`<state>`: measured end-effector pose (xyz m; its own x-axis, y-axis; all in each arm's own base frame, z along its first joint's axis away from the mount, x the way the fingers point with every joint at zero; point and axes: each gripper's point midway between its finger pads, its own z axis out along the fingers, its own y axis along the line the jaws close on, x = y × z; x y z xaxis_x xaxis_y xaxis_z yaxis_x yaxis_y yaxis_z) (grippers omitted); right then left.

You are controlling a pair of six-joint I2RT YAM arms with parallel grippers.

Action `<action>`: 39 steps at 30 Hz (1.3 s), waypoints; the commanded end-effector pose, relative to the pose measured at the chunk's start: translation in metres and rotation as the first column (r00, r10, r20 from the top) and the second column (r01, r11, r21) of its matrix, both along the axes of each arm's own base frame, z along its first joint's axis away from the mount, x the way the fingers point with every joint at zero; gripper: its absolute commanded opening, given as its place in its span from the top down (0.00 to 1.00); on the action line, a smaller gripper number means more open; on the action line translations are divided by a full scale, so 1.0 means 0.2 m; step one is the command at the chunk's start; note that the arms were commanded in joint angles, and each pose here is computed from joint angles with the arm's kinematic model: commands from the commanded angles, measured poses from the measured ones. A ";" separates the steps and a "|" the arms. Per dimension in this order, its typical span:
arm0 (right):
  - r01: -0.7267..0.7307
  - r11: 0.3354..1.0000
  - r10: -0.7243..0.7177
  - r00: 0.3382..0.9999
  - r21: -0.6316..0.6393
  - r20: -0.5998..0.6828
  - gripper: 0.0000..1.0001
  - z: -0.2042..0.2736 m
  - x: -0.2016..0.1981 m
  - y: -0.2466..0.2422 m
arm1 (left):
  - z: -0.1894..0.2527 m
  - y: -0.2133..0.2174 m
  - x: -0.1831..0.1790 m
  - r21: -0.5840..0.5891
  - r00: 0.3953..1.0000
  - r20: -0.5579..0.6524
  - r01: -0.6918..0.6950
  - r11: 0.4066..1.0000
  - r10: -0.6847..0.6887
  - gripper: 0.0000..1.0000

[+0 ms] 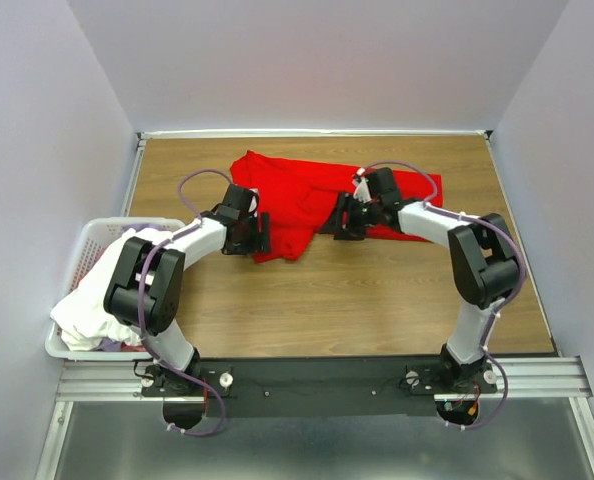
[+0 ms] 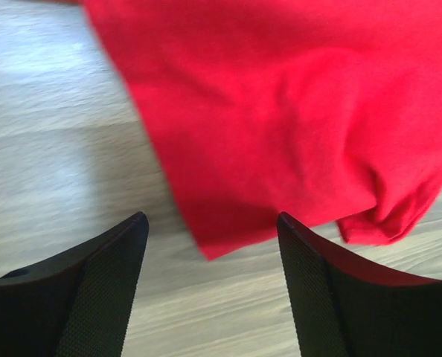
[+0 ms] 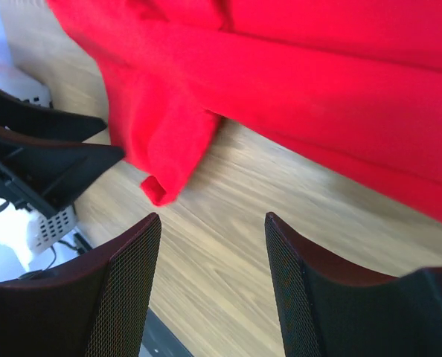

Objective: Fold and stack the t-shirts
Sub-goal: Fold the tshirt

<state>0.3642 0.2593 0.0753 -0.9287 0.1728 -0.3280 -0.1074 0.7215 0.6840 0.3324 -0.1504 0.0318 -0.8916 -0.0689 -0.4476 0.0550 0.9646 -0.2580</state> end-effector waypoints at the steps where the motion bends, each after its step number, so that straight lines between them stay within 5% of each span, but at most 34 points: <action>1: -0.031 0.994 0.034 0.999 0.107 -0.025 0.35 -0.02 -0.03 0.19 | -0.04 -0.08 0.00 -0.059 1.000 -0.007 0.002 0.998 -0.002 0.27; 5: -0.044 0.991 0.050 0.998 0.129 -0.043 0.35 -0.11 -0.06 0.32 | -0.09 -0.10 -0.02 -0.077 1.000 -0.030 0.006 0.997 -0.009 0.38; 11: -0.090 0.984 0.104 0.991 0.152 -0.085 0.37 -0.19 -0.14 0.49 | -0.06 -0.10 -0.05 -0.082 1.000 -0.022 0.008 0.997 -0.010 0.72; 13: -0.105 0.982 0.119 0.989 0.154 -0.089 0.42 -0.20 -0.16 0.53 | -0.04 -0.10 -0.02 -0.076 1.000 0.000 0.000 0.997 0.000 0.89; 16: -0.103 0.983 0.115 0.991 0.153 -0.068 0.68 -0.18 -0.13 0.54 | 0.07 -0.11 0.06 -0.079 0.998 0.060 -0.005 0.997 0.010 1.00; 22: -0.091 0.982 0.094 0.996 0.165 -0.005 0.95 -0.07 -0.03 0.55 | 0.23 -0.03 0.28 -0.049 0.986 0.155 -0.052 0.997 0.059 1.00; 28: 0.007 0.982 -0.011 1.000 0.191 0.021 0.99 0.01 0.22 0.40 | 0.50 0.09 0.64 -0.054 0.949 0.292 -0.103 0.993 0.114 1.00; 39: 0.019 0.974 -0.040 0.995 0.228 0.089 0.95 0.03 0.62 0.37 | 0.49 0.01 1.03 -0.077 0.923 0.370 -0.080 0.994 0.103 1.00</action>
<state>0.4811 0.3335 0.1114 -0.8640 0.3107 -0.3963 -0.1872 0.5323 0.8256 0.5147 -0.1581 0.1311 -0.6881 -0.1765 -0.7038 0.0832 0.9444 -0.3181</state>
